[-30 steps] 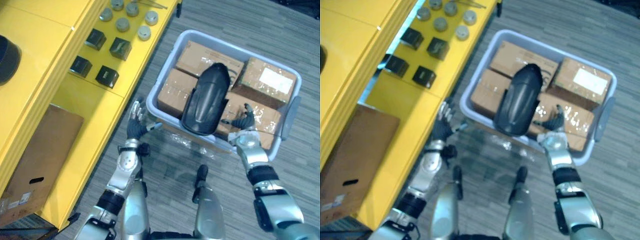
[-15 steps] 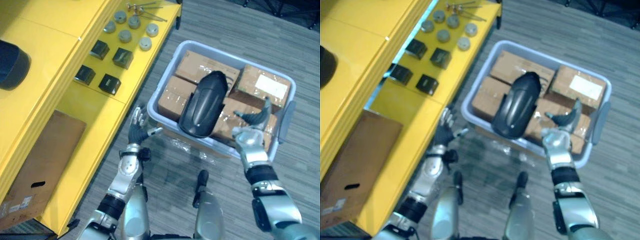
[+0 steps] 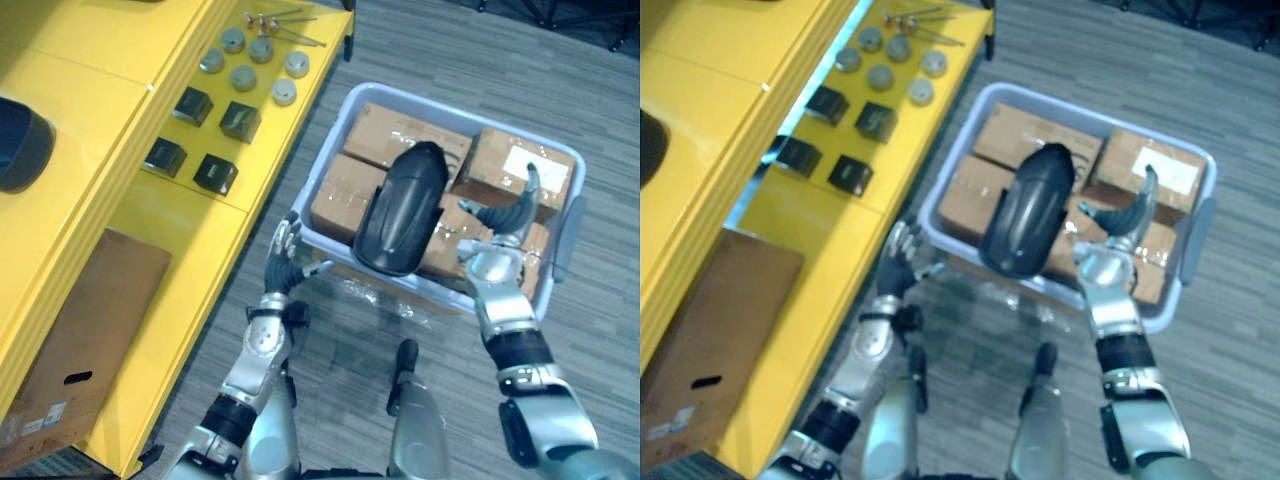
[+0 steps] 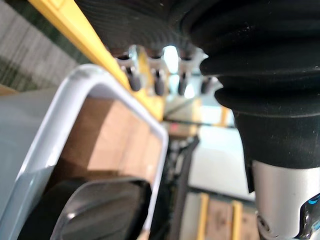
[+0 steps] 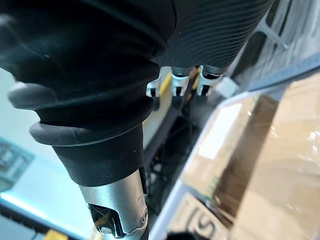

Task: Walk over and take plastic housings, then place them on the shelf

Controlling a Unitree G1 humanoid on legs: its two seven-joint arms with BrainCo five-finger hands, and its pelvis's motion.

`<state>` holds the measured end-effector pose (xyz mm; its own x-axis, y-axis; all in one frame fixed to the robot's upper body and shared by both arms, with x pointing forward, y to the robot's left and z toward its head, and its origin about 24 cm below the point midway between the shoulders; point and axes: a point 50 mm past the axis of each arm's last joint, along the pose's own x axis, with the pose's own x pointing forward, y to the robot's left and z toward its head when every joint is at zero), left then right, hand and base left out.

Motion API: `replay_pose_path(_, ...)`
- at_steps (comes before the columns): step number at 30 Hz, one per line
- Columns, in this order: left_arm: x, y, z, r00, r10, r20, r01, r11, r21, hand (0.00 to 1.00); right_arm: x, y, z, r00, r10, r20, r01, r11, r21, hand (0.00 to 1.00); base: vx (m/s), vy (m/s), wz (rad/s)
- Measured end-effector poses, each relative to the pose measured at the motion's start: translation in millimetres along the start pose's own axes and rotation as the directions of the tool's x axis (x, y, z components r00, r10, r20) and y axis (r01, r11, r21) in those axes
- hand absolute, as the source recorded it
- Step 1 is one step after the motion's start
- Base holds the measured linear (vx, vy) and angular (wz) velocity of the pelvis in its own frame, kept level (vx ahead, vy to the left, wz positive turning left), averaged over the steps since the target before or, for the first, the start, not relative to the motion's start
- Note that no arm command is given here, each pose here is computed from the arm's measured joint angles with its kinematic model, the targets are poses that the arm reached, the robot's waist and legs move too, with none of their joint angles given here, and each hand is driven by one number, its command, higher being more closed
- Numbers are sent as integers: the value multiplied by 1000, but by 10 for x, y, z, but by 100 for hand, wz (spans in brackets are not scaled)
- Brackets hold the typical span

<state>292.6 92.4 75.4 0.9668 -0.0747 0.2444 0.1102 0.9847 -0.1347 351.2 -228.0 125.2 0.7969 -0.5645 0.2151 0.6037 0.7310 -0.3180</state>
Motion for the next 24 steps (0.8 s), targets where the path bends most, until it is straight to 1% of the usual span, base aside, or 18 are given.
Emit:
replay_pose_path(4, -10, 2, -12, 1000, 2, -5, -2, 1000, -1, 0, -5, 25, -159, 997, 28, -74, -31, 999, -39, 0, 1, 2, 1)
replay_pose_path(7, -21, -1, -26, 1000, 1, -11, -1, 1000, -2, 0, -19, 56, -250, 990, 70, -123, -80, 994, -72, 0, 0, 0, 0)
replay_pose_path(11, -26, -2, -52, 1000, 2, -24, -2, 1000, -5, 0, -54, 106, -476, 965, 129, -230, -163, 978, -133, 0, 6, 16, 6)
replay_pose_path(14, -28, -5, -67, 1000, 3, -30, -4, 1000, -8, 0, -75, 131, -576, 944, 177, -277, -224, 963, -148, 0, 8, 12, 5)
replay_pose_path(19, -18, -10, -119, 999, -1, -53, 1, 1000, -4, 0, 54, 99, -568, 935, 212, -285, -275, 940, -203, 0, 1, 4, 2)
replay_pose_path(24, -6, -17, -149, 997, -22, -67, 22, 1000, -5, 0, 120, 68, -568, 932, 214, -293, -285, 932, -224, 0, -2, 7, 7)
